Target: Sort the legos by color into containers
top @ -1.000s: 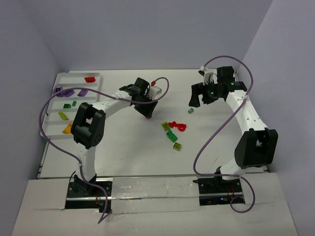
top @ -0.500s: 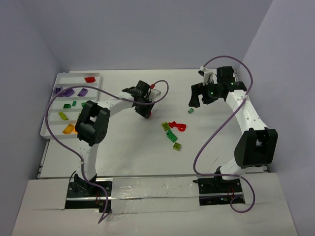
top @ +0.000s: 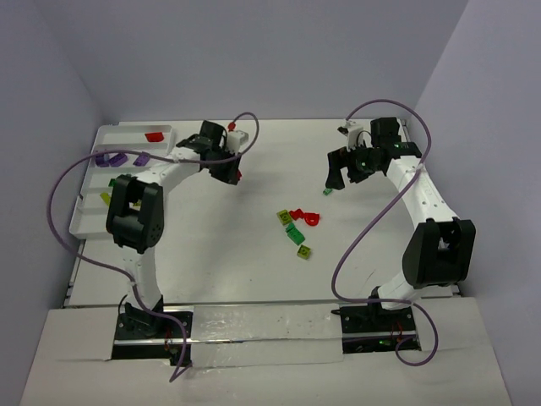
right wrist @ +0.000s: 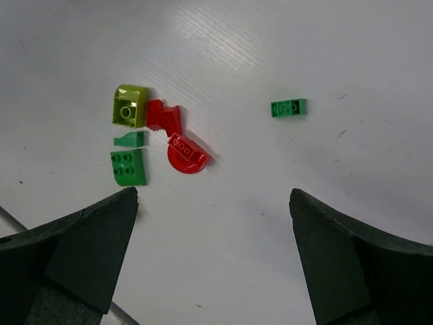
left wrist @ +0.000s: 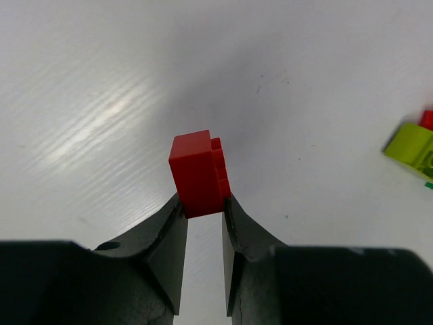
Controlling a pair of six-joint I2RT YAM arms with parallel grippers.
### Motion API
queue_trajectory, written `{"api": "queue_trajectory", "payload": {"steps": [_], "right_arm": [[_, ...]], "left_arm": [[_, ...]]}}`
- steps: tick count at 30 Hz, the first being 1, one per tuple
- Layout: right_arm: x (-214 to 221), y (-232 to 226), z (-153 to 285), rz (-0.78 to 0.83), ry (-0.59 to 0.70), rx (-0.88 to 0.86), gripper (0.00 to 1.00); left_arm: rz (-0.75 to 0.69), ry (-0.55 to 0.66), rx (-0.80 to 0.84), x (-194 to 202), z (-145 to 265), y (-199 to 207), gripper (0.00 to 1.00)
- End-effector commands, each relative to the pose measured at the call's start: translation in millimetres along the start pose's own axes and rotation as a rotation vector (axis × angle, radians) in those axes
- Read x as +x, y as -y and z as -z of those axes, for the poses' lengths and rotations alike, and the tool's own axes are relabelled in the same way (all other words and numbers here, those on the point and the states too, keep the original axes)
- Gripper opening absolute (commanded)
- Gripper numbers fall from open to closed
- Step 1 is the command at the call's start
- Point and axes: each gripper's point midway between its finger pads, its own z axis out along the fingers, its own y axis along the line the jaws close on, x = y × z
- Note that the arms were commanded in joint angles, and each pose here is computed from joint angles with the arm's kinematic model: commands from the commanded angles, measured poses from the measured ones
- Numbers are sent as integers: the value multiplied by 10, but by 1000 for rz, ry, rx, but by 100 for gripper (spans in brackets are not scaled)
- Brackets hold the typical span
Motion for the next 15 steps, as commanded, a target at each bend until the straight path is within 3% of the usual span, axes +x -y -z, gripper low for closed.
{"api": "queue_trajectory", "payload": {"steps": [1, 4, 5, 10, 15], "right_arm": [[-37, 5, 12, 27, 14, 4, 100], [-51, -22, 4, 29, 17, -3, 100], [-57, -23, 6, 30, 18, -3, 100], [-89, -58, -30, 26, 17, -13, 100], [-103, -76, -32, 33, 12, -13, 100]], "left_arm": [[41, 192, -8, -535, 627, -321, 0], [157, 280, -116, -704, 1012, -1085, 0], [171, 276, -124, -688, 1002, -1141, 0], [335, 384, -328, -744, 1513, -2462, 0], [337, 473, -432, -704, 1745, -3160, 1]]}}
